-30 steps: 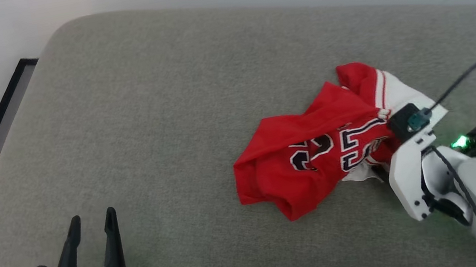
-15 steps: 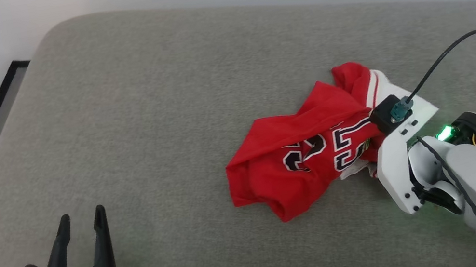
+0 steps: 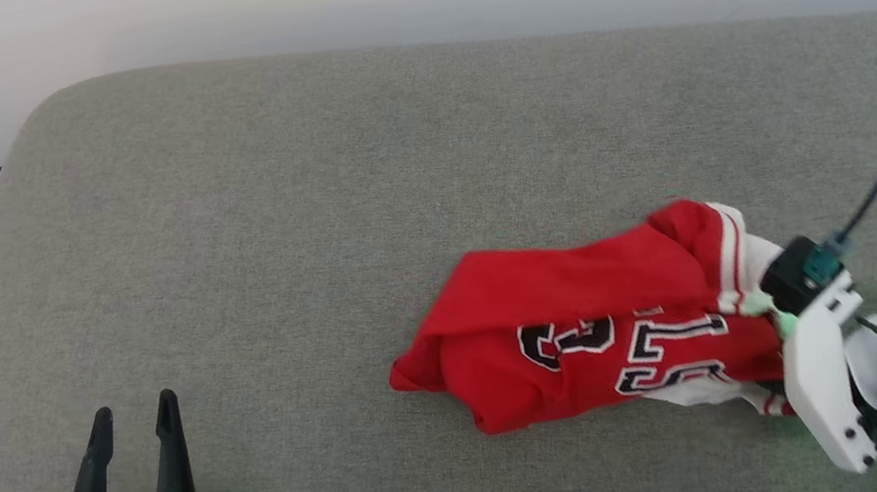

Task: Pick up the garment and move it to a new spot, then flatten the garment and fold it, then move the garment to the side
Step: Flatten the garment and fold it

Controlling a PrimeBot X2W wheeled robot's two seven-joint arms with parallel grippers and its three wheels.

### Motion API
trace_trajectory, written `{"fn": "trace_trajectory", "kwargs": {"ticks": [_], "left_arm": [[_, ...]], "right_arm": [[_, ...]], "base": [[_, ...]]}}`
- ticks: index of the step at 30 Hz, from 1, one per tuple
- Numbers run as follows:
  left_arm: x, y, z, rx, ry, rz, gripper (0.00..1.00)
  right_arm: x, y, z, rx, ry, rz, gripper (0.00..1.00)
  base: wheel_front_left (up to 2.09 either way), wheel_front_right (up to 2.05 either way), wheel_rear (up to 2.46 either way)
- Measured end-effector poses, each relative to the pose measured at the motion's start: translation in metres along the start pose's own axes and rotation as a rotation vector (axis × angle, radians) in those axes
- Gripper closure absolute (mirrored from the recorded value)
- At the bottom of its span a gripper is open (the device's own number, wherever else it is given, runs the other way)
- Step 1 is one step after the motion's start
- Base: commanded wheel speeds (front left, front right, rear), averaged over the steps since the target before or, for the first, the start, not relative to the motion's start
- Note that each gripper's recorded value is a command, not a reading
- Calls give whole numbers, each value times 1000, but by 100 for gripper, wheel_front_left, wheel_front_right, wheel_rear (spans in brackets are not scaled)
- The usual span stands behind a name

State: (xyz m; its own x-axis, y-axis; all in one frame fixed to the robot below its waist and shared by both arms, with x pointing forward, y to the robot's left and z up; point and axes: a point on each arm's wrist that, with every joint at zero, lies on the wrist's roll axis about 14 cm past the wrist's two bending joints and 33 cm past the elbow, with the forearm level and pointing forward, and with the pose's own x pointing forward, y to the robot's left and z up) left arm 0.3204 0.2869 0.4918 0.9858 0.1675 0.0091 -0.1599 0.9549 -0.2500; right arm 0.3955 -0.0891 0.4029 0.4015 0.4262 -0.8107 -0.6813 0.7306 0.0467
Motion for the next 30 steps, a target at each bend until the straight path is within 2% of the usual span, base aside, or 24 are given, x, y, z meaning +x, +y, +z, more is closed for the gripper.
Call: {"fn": "trace_trajectory", "kwargs": {"ticks": [3,4,5,6,11,18,23,29,30], "left_arm": [[1,-1,-2,2,10,-9,0],[1,-2,-4,4,16,-13,0],[1,-4,-5,8,21,-21,0],[2,-6,-6,13,26,-32,0],[15,-16,0,28,41,-93,0],[38,-57,4,37,142,-260,0],[55,-99,10,57,243,-416,0],[67,-158,6,151,388,-616,0],[68,-175,-1,192,448,-675,0]], "right_arm": [[-1,1,-16,40,17,0,100],[0,4,-22,49,25,2,85],[2,6,-25,57,24,4,59],[4,8,-26,76,17,6,0],[9,15,-21,133,-33,9,0],[-9,7,-6,190,-142,-29,0],[-36,-9,5,245,-273,-101,0],[-70,-23,10,310,-434,-205,0],[-84,-31,14,332,-511,-258,0]], "base": [[0,0,0],[0,0,0],[0,0,0],[0,0,0],[0,0,0],[0,0,0],[0,0,0],[0,0,0],[0,0,0]]}}
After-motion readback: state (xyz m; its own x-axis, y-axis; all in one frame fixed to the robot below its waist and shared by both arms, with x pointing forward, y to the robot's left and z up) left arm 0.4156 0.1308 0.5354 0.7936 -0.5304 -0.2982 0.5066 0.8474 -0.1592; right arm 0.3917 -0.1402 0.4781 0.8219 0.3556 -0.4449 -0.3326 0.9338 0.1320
